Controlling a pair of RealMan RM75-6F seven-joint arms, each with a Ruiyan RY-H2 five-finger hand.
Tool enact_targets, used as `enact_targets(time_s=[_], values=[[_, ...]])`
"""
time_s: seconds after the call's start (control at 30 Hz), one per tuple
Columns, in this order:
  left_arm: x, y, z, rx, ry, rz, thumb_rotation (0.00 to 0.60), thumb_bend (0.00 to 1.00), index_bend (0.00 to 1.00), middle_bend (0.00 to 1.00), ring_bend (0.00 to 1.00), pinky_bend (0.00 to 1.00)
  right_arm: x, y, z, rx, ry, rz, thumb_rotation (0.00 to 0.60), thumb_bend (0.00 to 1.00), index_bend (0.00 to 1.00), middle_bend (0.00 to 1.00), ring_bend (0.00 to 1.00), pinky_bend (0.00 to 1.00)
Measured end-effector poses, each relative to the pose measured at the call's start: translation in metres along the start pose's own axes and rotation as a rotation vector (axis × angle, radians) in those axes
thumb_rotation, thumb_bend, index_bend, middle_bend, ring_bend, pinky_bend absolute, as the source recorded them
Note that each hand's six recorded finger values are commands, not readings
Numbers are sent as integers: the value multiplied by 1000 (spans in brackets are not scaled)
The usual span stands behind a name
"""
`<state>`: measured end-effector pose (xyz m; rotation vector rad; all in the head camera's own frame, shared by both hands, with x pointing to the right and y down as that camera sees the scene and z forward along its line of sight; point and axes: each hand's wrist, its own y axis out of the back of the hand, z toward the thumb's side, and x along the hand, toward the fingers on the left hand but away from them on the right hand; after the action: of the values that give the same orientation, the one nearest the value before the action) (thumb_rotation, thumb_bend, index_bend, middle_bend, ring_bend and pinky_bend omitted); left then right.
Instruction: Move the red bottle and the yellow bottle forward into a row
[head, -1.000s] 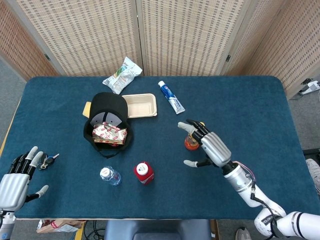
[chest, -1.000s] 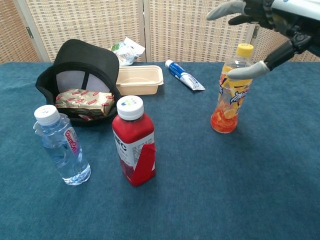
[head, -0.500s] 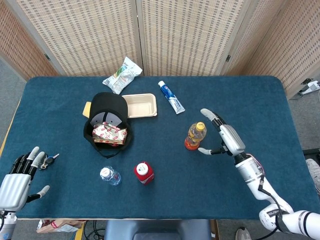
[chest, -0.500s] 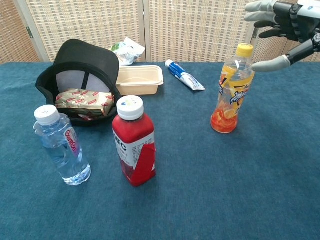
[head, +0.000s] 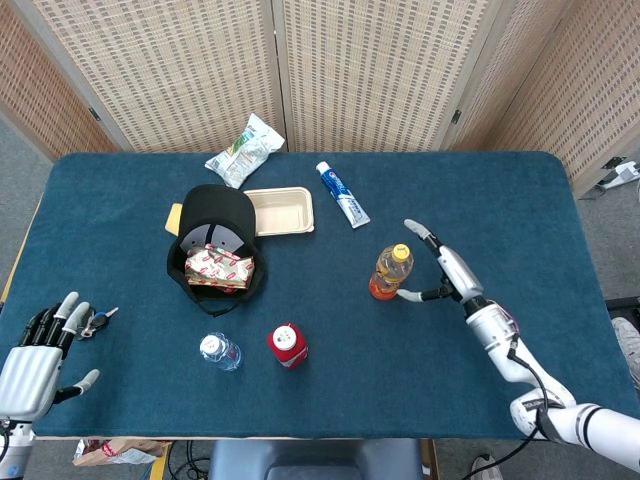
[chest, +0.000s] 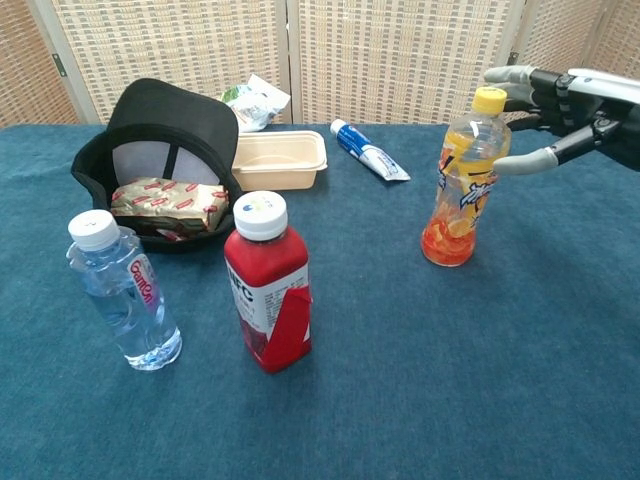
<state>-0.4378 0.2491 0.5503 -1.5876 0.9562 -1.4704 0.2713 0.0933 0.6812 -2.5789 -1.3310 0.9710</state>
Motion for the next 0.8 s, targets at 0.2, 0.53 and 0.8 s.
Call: enact_targets(time_s=[0.2, 0.53, 0.8], values=[[0, -1, 0, 1, 1, -3, 600, 140, 0, 0, 0, 56, -11, -17, -8, -46, -6, 36, 600, 0, 0, 76, 0, 88], [-1, -1, -5, 0, 13, -3, 600, 139, 0, 0, 0, 56, -25, -28, -15, -99, 10, 34, 600, 133, 224, 255, 81, 118], [-3, -1, -7, 7, 18, -4, 600, 139, 0, 0, 0, 56, -28, -32, -14, -124, 27, 34, 600, 334, 494, 444, 248, 242]])
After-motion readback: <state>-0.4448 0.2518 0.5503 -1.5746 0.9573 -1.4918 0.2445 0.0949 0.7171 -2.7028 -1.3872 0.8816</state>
